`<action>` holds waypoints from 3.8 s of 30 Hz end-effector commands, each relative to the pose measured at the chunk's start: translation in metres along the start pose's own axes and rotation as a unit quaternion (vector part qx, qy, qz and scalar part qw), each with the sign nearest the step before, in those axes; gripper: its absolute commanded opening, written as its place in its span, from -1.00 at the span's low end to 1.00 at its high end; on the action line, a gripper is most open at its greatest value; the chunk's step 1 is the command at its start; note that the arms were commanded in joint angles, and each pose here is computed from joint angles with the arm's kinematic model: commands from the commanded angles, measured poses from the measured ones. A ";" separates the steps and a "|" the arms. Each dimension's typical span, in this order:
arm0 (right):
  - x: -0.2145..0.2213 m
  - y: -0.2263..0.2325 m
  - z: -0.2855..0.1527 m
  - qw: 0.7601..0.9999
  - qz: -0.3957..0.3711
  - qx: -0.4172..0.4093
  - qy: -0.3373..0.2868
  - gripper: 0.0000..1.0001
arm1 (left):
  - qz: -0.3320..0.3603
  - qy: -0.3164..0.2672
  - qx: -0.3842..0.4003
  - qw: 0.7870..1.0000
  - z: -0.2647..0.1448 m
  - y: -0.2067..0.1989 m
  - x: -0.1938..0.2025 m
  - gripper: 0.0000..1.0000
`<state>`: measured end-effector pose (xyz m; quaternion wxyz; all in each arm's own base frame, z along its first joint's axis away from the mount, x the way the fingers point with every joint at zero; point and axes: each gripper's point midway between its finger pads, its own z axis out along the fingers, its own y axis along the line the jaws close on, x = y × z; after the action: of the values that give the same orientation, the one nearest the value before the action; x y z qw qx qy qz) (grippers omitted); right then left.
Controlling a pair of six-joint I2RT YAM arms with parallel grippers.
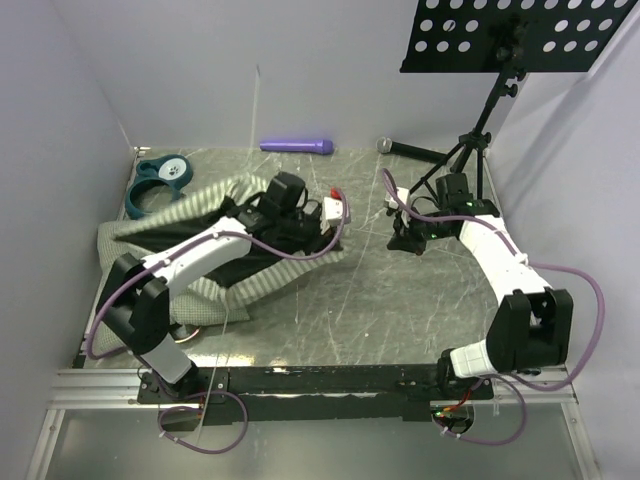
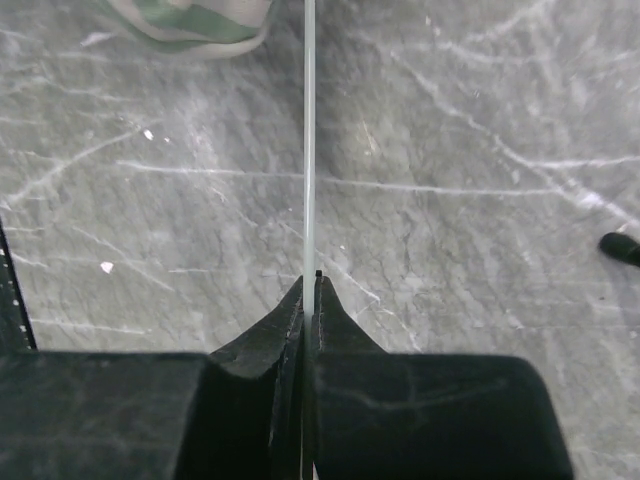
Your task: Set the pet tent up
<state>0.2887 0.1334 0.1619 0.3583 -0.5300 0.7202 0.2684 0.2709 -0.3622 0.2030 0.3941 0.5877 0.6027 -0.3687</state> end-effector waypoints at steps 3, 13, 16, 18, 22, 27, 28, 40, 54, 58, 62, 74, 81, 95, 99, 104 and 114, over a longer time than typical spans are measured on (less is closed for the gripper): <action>-0.019 -0.021 0.022 0.999 -0.033 -0.002 -0.041 -0.91 | -0.069 0.024 -0.083 0.994 0.005 0.043 0.050 -0.98; -0.060 -0.034 -0.008 0.994 0.033 0.064 -0.083 0.63 | -0.112 -0.017 -0.110 0.987 -0.004 0.083 0.031 -0.99; -0.071 -0.036 -0.041 0.984 0.094 0.107 -0.110 0.89 | -0.130 -0.028 -0.121 0.984 -0.012 0.095 0.031 -0.99; -0.078 -0.035 -0.069 0.966 0.162 0.134 -0.148 0.92 | -0.137 -0.032 -0.129 0.982 -0.018 0.103 0.031 -0.99; -0.076 -0.042 -0.123 0.914 0.248 0.244 -0.211 1.00 | -0.133 -0.037 -0.131 0.982 -0.021 0.110 0.027 -0.99; -0.025 -0.039 -0.148 0.849 0.367 0.315 -0.215 1.00 | -0.136 -0.052 -0.133 0.980 -0.034 0.114 0.013 -0.99; -0.018 -0.041 -0.158 0.833 0.379 0.335 -0.223 1.00 | -0.137 -0.056 -0.137 0.979 -0.038 0.116 0.010 -0.99; 0.003 -0.085 -0.217 0.665 0.514 0.392 -0.375 0.98 | -0.154 -0.085 -0.139 0.975 -0.076 0.126 -0.010 -0.99; -0.029 -0.133 -0.239 0.639 0.459 0.399 -0.471 0.73 | -0.131 -0.111 -0.103 0.980 -0.090 0.096 -0.036 -0.99; -0.045 -0.142 -0.246 0.640 0.444 0.391 -0.490 0.69 | -0.126 -0.109 -0.099 0.981 -0.092 0.092 -0.037 -0.99; -0.066 -0.142 -0.243 0.659 0.417 0.376 -0.501 0.68 | -0.125 -0.113 -0.096 0.981 -0.093 0.089 -0.039 -0.99; -0.066 -0.165 -0.235 0.640 0.430 0.384 -0.508 0.34 | -0.120 -0.119 -0.092 0.981 -0.097 0.083 -0.044 -0.99; -0.074 -0.170 -0.234 0.641 0.419 0.383 -0.517 0.01 | -0.123 -0.120 -0.088 0.981 -0.096 0.081 -0.043 -0.99; -0.122 -0.154 -0.193 0.775 0.246 0.404 -0.420 -1.00 | -0.122 -0.138 -0.060 0.981 -0.103 0.071 -0.067 -0.99; -0.133 -0.140 -0.174 0.817 0.145 0.434 -0.350 -1.00 | -0.106 -0.154 -0.050 0.981 -0.109 0.067 -0.084 -0.99; -0.139 -0.124 -0.152 0.849 0.034 0.440 -0.292 -1.00 | -0.105 -0.185 -0.031 0.977 -0.115 0.060 -0.109 -0.99; -0.150 -0.072 -0.071 0.904 -0.187 0.336 -0.189 -1.00 | -0.062 -0.229 0.007 0.971 -0.127 0.045 -0.148 -0.99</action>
<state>0.3726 0.1107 0.4080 0.7827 -0.2783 0.5529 0.0648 0.3411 -0.2966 0.2809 0.4018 0.3652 0.6846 -0.4864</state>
